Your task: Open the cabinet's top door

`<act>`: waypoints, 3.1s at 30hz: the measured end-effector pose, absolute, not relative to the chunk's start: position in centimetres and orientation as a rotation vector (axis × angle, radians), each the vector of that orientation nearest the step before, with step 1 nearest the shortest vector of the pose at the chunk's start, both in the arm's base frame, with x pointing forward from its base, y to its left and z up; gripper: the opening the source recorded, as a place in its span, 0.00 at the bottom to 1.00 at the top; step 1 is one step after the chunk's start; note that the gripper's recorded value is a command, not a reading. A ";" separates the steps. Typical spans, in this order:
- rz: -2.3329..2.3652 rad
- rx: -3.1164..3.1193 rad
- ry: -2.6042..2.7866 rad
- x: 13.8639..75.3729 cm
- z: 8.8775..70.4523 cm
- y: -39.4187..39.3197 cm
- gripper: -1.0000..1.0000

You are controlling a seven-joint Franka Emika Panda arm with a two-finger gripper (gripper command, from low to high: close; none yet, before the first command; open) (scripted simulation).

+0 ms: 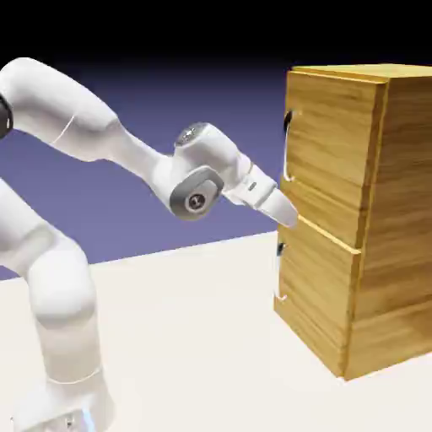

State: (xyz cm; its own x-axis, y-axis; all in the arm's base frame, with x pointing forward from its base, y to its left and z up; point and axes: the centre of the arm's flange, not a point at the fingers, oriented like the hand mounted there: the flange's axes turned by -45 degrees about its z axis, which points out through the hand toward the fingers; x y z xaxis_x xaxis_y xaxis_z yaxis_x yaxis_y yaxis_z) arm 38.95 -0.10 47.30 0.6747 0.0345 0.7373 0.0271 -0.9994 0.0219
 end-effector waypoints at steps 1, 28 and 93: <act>1.280 2.860 0.043 38.9 47.8 -0.3 0.50; 1.769 2.619 -0.096 36.0 56.9 -0.4 0.50; 2.335 2.333 0.285 36.6 51.1 6.7 0.00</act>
